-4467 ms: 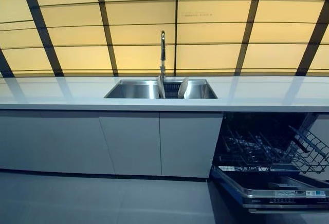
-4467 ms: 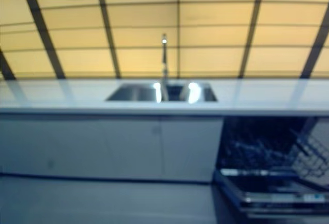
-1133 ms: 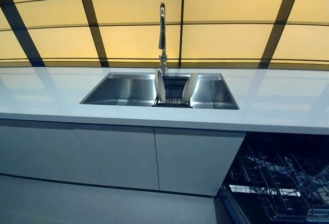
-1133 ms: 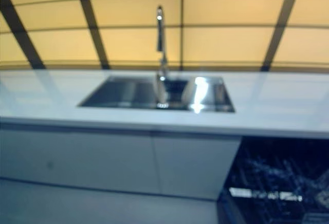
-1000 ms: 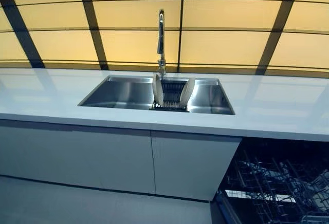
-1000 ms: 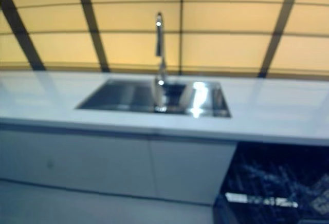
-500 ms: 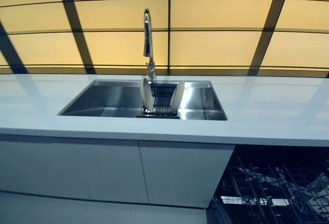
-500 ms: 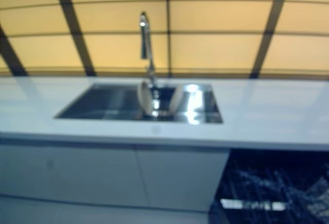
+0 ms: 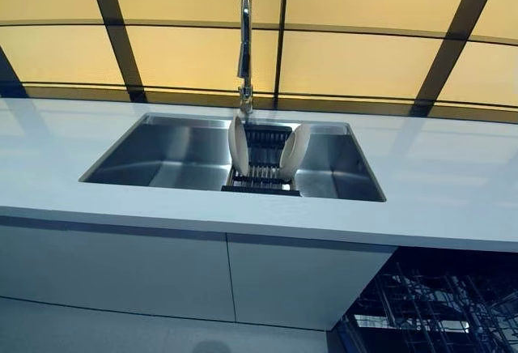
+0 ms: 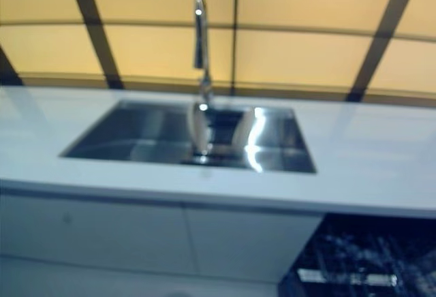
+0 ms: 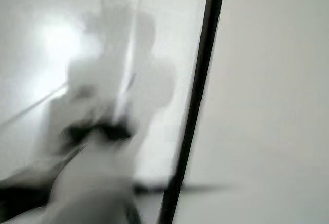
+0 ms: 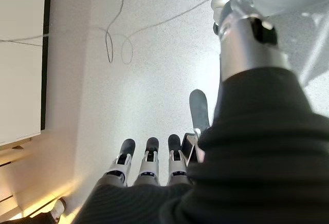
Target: Take plates into dishwasher
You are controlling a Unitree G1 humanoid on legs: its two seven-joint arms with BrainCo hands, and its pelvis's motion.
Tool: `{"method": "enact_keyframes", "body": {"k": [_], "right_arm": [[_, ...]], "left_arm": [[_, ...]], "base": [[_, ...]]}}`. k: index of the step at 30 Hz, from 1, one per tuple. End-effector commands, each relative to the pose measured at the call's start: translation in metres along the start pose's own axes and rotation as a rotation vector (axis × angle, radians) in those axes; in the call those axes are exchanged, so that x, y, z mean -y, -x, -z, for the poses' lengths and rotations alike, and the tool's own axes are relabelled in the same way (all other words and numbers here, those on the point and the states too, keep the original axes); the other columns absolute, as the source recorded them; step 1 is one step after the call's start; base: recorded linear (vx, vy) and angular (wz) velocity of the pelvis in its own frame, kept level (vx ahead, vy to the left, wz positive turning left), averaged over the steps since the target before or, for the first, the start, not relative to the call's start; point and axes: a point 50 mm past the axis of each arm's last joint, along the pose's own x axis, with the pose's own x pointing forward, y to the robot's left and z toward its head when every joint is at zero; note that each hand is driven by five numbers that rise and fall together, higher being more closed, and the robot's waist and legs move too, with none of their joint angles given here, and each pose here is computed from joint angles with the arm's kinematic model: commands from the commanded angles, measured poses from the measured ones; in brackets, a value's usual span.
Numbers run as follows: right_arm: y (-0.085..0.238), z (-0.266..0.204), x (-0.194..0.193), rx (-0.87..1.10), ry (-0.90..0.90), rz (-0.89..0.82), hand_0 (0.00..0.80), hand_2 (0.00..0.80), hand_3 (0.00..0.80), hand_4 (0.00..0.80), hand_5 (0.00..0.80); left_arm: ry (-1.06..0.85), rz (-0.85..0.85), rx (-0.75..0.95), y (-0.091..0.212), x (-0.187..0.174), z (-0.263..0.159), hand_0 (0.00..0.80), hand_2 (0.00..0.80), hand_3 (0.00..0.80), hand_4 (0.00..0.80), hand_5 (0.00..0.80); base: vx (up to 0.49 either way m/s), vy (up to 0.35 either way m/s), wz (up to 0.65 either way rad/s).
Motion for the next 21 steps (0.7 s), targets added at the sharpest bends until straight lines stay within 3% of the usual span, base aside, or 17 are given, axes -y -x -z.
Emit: {"method": "enact_keyframes", "body": {"k": [1,6,21], "right_arm": [[0.010,-0.033,0.001,0.126,-0.038,-0.007,0.000,0.000,0.000,0.000,0.000],[0.006,-0.023,0.002,0.124,-0.029,-0.002,0.000,0.000,0.000,0.000,0.000],[0.010,-0.037,0.002,0.187,0.004,0.016,0.000,0.000,0.000,0.000,0.000]], "left_arm": [[-0.078,0.020,0.010,0.000,0.005,-0.004,0.000,0.000,0.000,0.000,0.000],[-0.144,0.034,-0.055,0.000,-0.003,0.004,0.000,0.000,0.000,0.000,0.000],[-0.137,0.059,-0.065,0.001,0.005,0.016,0.000,0.000,0.000,0.000,0.000]], "base": [[0.249,0.166,-0.05],[0.269,0.141,-0.08],[0.137,-0.099,0.12]]}}
